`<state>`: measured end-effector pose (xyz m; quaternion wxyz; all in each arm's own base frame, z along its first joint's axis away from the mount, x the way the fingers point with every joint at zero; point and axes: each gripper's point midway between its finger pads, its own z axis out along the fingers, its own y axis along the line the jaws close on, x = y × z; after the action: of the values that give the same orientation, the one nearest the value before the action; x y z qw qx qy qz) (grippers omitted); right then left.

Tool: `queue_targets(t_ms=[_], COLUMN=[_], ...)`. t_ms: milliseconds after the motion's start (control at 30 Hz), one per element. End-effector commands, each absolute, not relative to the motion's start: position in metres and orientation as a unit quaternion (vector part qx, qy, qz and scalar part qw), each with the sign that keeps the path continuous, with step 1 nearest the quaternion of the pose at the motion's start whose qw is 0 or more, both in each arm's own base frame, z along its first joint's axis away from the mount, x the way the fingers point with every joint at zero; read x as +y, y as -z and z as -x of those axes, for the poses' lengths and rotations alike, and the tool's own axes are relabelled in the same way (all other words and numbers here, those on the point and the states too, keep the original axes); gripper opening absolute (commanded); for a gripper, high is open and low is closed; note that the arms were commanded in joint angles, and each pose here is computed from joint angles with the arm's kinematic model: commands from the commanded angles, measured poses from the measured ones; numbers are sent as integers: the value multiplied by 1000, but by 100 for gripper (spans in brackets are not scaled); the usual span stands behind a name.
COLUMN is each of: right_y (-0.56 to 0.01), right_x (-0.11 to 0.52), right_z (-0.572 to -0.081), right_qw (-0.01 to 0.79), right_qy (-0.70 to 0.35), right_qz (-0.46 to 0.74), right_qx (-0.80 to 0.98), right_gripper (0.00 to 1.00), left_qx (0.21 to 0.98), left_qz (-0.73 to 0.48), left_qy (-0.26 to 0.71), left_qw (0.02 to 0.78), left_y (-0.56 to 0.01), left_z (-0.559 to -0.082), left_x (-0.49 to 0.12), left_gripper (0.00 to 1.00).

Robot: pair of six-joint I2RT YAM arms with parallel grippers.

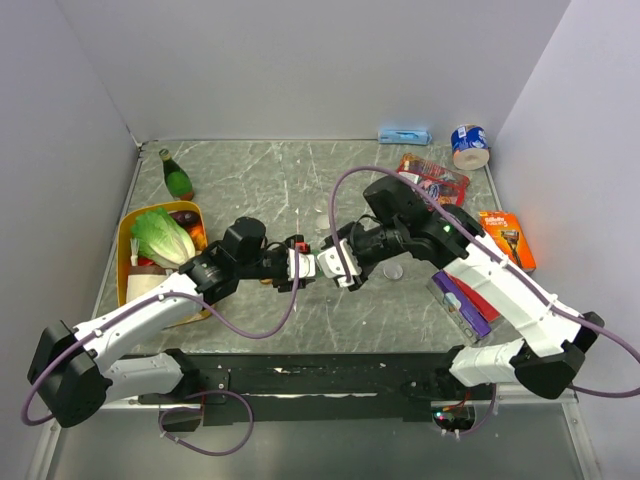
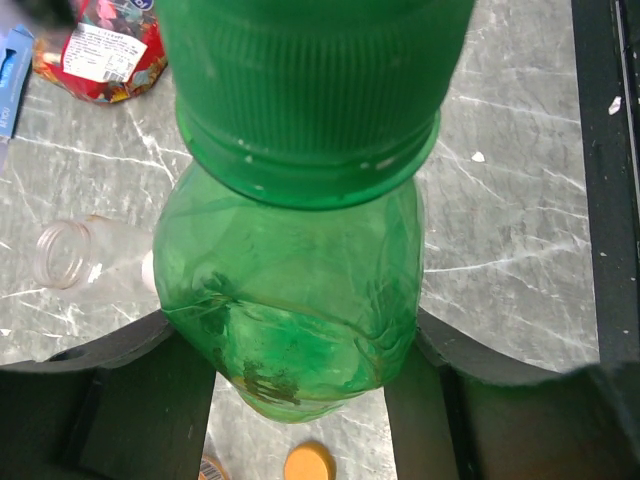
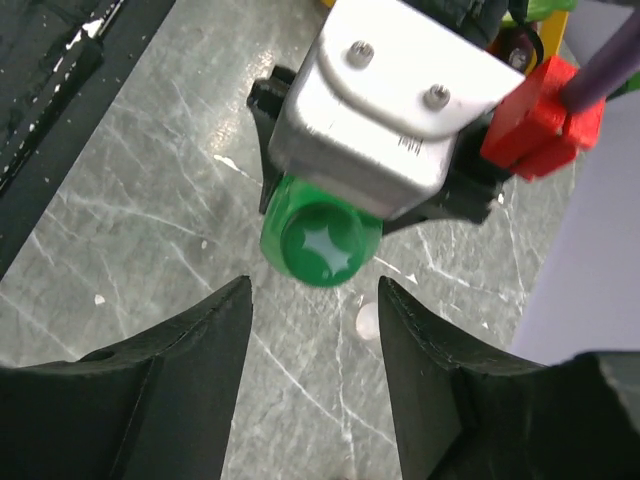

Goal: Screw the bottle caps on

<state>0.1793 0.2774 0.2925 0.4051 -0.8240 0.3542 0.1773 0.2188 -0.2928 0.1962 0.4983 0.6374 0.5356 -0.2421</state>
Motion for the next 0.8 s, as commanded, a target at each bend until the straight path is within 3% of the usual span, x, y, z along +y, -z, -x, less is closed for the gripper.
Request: queue_targets(t_ms=[0,367,767], right_y=[-318,-319,-312], right_x=[287,295,306], right_z=[-173,-163,-173], right_qw=[428,430,434], right_qy=[-189,-236,-254], right_qz=[815,795,761], right_qx=[342,357,409], right_gripper=[59,57,40], left_qx=[498,499,504], left_qz=[-643,-635,-622], left_qy=[248,255,257], left_qw=[527,532,541], left_y=[-223,-227,-235], left_z=[-221,-221,-225], left_x=[-304,-307,-309], left_gripper=[1,1,1])
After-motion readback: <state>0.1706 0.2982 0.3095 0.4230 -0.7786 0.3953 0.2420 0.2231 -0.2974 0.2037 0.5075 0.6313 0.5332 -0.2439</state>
